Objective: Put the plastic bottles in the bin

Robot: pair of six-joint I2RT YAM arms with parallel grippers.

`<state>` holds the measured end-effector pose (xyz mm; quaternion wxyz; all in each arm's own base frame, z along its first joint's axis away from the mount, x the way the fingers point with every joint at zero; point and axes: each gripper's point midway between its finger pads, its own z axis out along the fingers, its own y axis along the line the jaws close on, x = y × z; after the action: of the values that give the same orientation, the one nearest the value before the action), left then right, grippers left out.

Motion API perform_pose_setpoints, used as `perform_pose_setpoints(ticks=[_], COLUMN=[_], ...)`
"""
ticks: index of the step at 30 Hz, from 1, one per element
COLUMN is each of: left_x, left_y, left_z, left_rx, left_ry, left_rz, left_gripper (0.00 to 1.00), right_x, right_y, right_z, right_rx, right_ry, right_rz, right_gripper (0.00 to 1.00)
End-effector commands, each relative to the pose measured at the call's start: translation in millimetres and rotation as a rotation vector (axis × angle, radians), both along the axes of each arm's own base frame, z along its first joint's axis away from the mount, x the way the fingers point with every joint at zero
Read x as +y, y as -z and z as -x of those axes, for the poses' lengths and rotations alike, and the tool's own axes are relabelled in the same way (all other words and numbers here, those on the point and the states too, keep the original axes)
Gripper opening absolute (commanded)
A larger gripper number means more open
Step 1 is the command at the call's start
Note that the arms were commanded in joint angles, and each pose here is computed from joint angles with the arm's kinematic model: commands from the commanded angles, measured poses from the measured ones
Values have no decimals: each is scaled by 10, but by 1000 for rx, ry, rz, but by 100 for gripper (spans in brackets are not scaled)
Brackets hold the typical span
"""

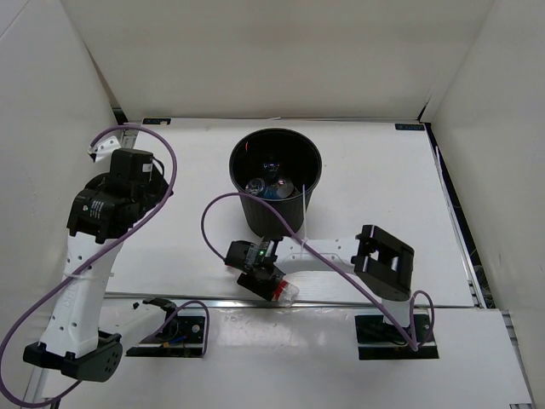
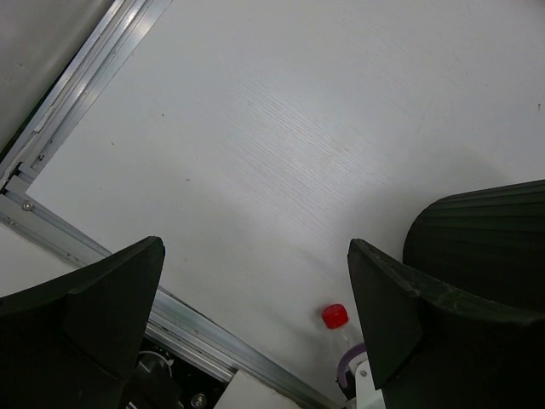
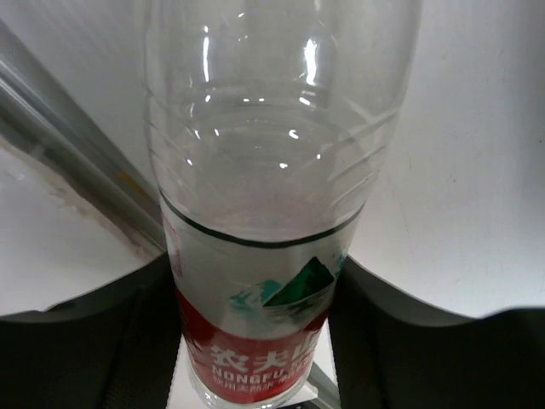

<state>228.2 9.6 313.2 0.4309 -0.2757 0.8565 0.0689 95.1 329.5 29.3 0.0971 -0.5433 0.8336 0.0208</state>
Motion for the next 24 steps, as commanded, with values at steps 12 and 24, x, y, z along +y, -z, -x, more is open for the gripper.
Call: perform_pose_setpoints(ticks=[12,24], left_x=[194,220], left_y=[-114,78], left_z=[262,345], left_rx=[-44,-8], left_ry=[-59,-67], left_rz=[-32,-40], left_gripper=[100,100], right_x=[729,-45], right_y=[-2705,-4282], right_z=[-173,-1795], right_rx=[-294,-770], right_ry=[95,530], right_rz=[-551,-908], right_gripper=[46,57])
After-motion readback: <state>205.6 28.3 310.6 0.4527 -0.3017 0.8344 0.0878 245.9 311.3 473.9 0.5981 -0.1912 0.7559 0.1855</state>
